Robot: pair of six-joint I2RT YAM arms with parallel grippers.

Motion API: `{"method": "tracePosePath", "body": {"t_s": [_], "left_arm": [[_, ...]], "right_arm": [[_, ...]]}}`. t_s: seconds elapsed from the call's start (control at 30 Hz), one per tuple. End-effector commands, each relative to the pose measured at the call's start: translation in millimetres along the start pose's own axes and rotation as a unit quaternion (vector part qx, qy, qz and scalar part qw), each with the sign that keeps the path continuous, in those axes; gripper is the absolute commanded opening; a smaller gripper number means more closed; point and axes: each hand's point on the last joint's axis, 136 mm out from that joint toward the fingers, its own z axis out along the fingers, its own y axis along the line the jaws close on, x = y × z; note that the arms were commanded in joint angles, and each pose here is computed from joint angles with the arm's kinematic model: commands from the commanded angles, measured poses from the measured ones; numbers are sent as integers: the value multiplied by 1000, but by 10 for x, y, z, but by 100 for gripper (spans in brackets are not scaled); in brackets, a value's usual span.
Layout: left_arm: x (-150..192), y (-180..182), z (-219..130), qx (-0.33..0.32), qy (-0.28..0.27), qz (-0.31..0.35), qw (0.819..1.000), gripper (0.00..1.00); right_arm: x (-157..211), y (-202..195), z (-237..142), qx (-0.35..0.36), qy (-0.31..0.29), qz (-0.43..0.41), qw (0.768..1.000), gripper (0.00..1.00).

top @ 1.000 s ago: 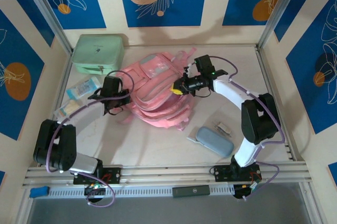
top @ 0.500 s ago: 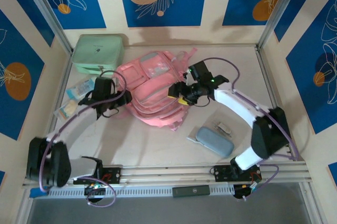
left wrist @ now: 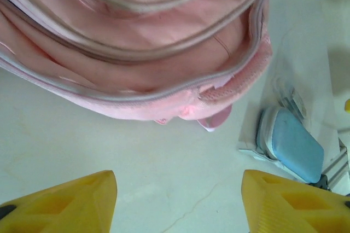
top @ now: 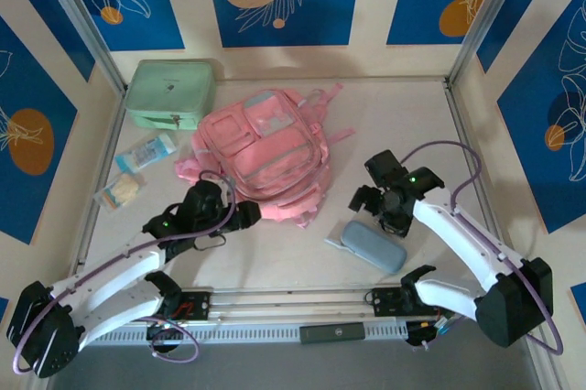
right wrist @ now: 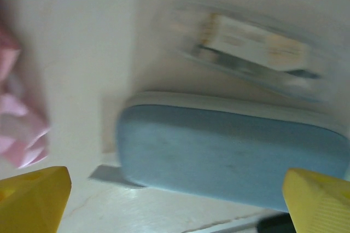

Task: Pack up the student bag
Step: Unzip the student bag at the center of the table, then move the pencil case to the bottom-center of the table.

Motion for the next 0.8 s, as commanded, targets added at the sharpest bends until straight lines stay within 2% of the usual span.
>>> {"method": "tracePosePath", "body": {"t_s": [0.0, 0.17, 0.4, 0.6, 0.77], "left_arm": [[-17, -77, 50, 12, -20, -14, 1000, 64], [61, -140, 108, 23, -7, 5, 1000, 68], [133, -65, 143, 7, 11, 14, 1000, 74], [211, 30, 148, -5, 22, 2, 1000, 75], [237, -37, 209, 5, 26, -18, 999, 75]], "right_arm": [[24, -517, 28, 89, -18, 90, 992, 99], [156, -756, 201, 106, -8, 154, 982, 99], [330, -698, 433, 80, 38, 171, 981, 99], [509, -240, 464, -1, 78, 159, 984, 99], [795, 245, 433, -49, 101, 100, 989, 99]]}}
